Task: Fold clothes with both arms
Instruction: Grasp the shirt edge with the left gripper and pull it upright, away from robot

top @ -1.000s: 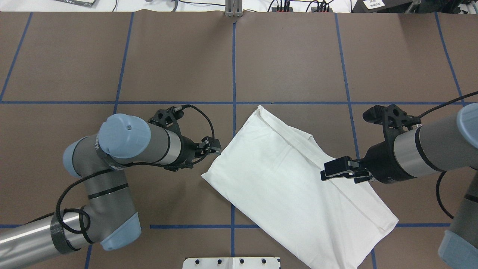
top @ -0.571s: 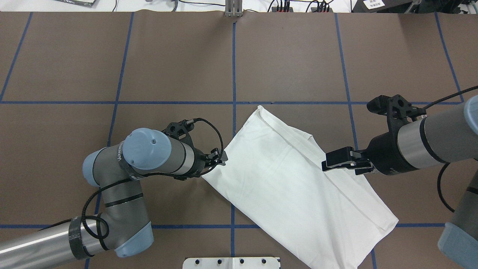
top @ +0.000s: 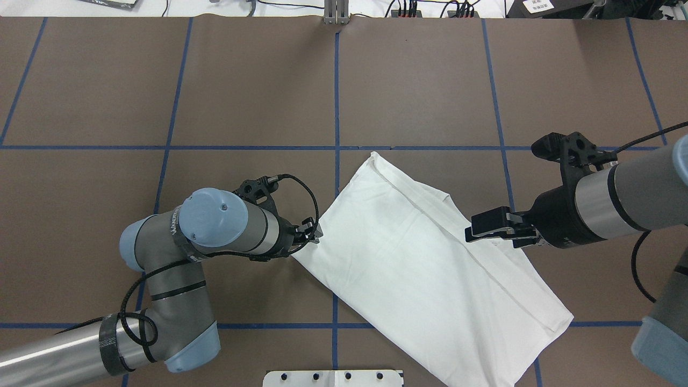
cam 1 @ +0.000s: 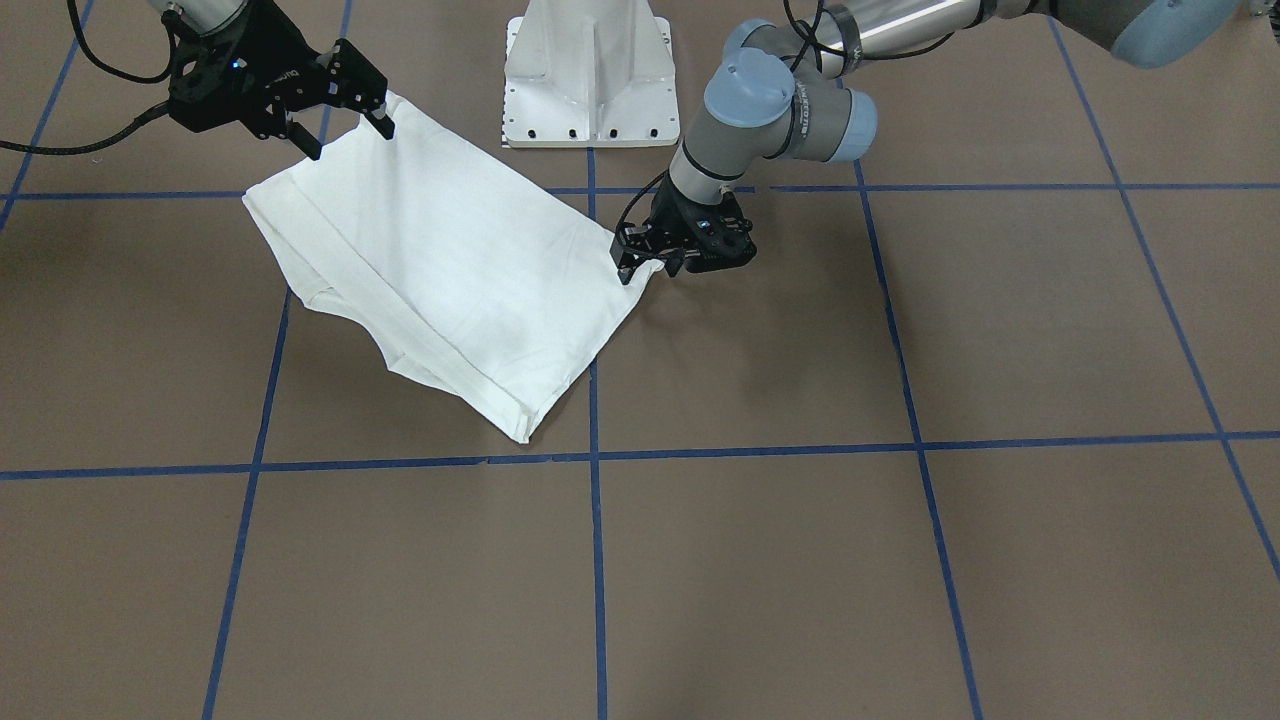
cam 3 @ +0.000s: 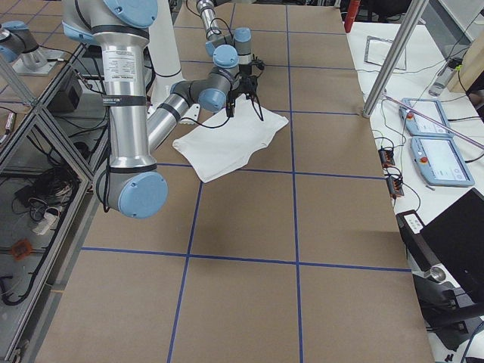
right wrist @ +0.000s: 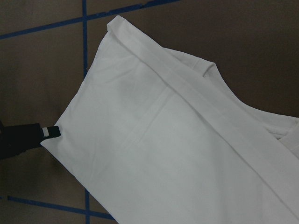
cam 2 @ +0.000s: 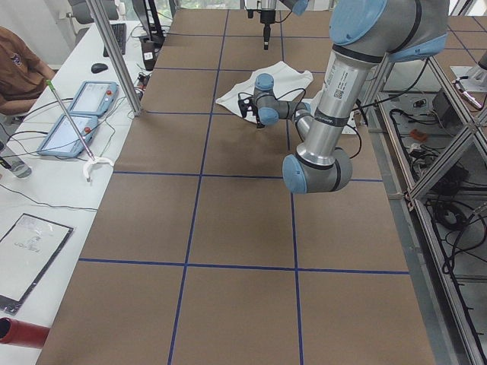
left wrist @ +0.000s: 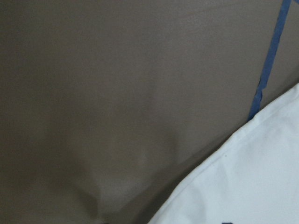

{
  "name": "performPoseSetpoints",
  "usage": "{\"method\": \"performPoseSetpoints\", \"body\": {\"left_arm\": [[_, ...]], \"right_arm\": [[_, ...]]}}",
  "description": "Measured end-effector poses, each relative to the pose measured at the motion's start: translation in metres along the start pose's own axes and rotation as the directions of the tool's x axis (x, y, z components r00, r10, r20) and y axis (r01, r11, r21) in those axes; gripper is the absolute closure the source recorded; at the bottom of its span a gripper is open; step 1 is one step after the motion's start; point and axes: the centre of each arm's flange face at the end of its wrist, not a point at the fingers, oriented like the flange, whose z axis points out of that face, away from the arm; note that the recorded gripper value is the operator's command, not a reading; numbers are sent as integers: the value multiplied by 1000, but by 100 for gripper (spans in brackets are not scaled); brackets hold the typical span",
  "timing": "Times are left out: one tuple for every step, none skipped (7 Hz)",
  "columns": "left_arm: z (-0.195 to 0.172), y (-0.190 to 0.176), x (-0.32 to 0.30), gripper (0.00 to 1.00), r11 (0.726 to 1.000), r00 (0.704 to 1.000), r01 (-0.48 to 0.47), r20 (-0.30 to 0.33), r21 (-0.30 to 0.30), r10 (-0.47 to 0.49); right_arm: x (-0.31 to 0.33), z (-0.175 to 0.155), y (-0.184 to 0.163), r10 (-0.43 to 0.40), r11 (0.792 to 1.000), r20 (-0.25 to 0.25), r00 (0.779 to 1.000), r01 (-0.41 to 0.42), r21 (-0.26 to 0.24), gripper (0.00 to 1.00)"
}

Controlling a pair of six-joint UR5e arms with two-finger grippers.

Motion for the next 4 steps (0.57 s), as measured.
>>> {"method": "performPoseSetpoints", "body": {"left_arm": [[0, 0, -1, 23, 1000, 1000, -1, 9, 1, 1], [-2, 1, 1, 33, 1000, 1000, -2, 11, 0, 2], [-3, 2, 3, 51, 1000, 1000, -3, 12, -2, 3], [-2, 4, 4, 86, 1000, 1000, -4, 14, -7, 4]], "right_arm": [[0, 0, 0, 0, 1000, 0, 1000, 0, 1, 0], [0, -1, -1, 1, 1000, 0, 1000, -1, 3, 0], [1, -2, -2, 3, 1000, 0, 1000, -3, 6, 0], [2, -3, -3, 4, 1000, -1, 1000, -4, 9, 0]]}}
